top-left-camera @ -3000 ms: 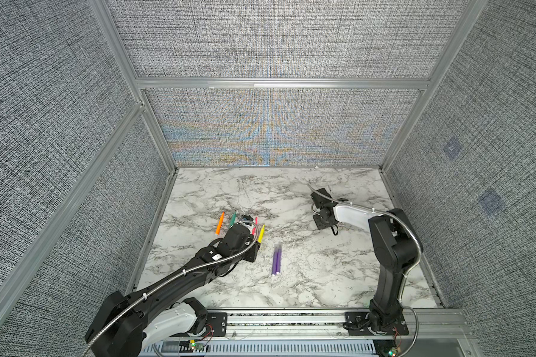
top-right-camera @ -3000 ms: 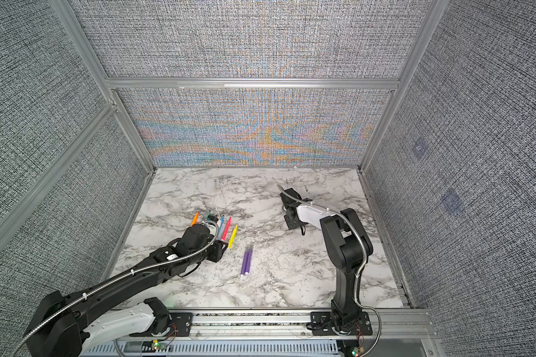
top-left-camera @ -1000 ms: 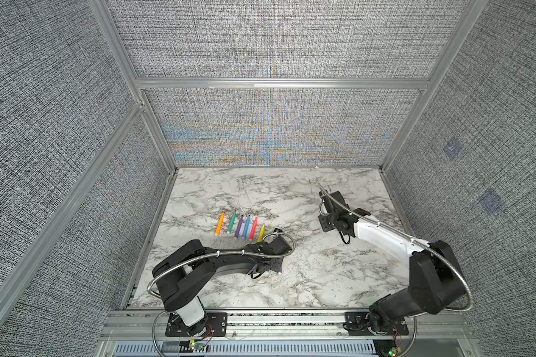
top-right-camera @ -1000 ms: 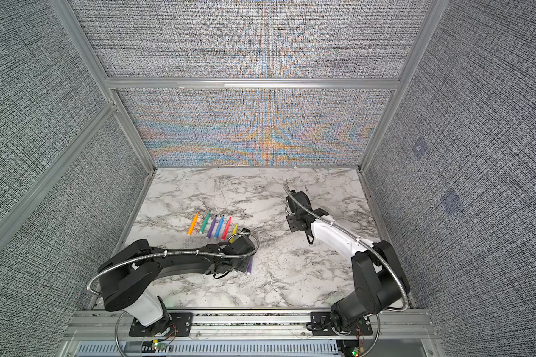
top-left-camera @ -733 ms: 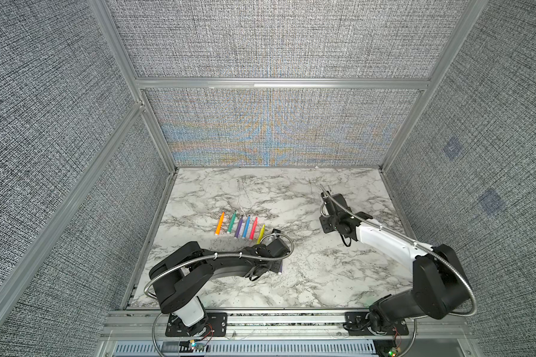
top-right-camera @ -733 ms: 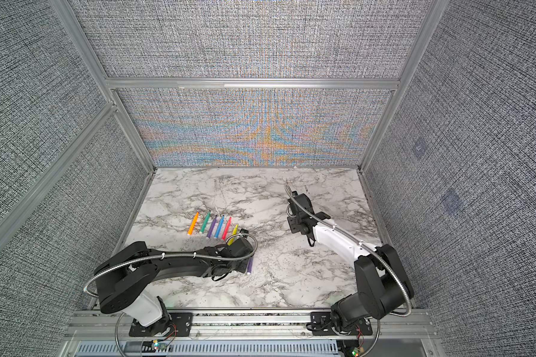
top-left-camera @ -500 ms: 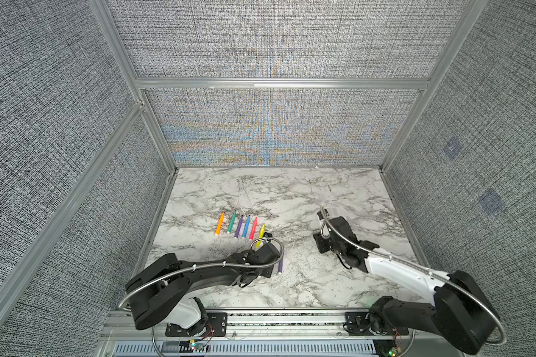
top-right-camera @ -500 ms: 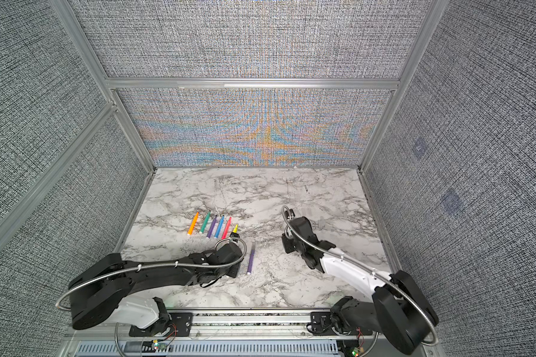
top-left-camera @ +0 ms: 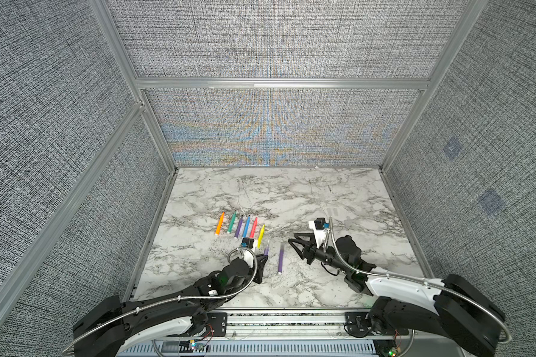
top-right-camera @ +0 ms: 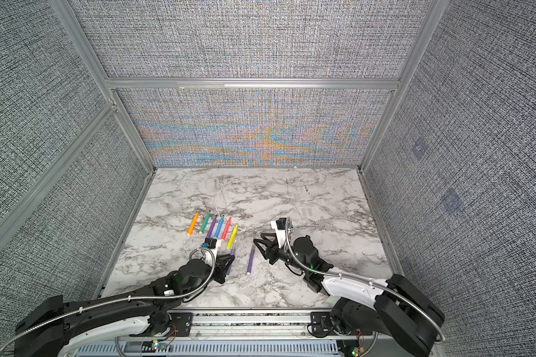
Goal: Remove pen caps from pens
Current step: Pick up the pen from the center of the table, then open the pen cap on the pen.
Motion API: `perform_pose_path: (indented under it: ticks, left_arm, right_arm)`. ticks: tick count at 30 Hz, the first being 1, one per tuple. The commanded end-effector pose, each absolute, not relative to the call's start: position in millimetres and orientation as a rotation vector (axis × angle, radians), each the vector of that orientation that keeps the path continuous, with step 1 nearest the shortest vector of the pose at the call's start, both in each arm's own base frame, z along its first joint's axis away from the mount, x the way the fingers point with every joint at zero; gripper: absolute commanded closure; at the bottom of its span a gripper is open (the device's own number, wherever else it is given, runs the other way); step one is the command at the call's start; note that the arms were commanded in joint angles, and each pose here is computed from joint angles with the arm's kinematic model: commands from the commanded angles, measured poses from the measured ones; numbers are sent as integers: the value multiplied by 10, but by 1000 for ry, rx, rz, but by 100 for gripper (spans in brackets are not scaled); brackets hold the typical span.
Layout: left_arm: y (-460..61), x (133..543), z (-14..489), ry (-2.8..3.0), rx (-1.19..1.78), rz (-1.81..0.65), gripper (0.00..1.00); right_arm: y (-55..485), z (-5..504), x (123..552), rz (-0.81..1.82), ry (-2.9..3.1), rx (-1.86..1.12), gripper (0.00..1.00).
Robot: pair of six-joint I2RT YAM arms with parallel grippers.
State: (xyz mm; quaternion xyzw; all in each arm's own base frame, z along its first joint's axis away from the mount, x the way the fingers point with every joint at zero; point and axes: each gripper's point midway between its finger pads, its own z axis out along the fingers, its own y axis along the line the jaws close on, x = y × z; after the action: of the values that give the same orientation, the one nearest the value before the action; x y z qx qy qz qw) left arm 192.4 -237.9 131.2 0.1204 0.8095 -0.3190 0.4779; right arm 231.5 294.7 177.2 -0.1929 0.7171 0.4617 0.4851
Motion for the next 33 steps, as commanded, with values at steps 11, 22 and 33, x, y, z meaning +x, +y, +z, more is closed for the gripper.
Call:
perform_pose_path:
  ticks: [11,22,33]
  left_arm:
    - [-2475,1858,1665,1837,316,-876,96]
    - [-2421,1806,1756,1802,314,-894,96]
    - [-2422,1825,1568,1874,340,-829,99]
  right_arm:
    - [3632,2076,2275,1297,1634,-567,54]
    - [3822,1993,2321,1320,1663,-588,80]
    - [3876,2321,2323,1306,1602,-635,100]
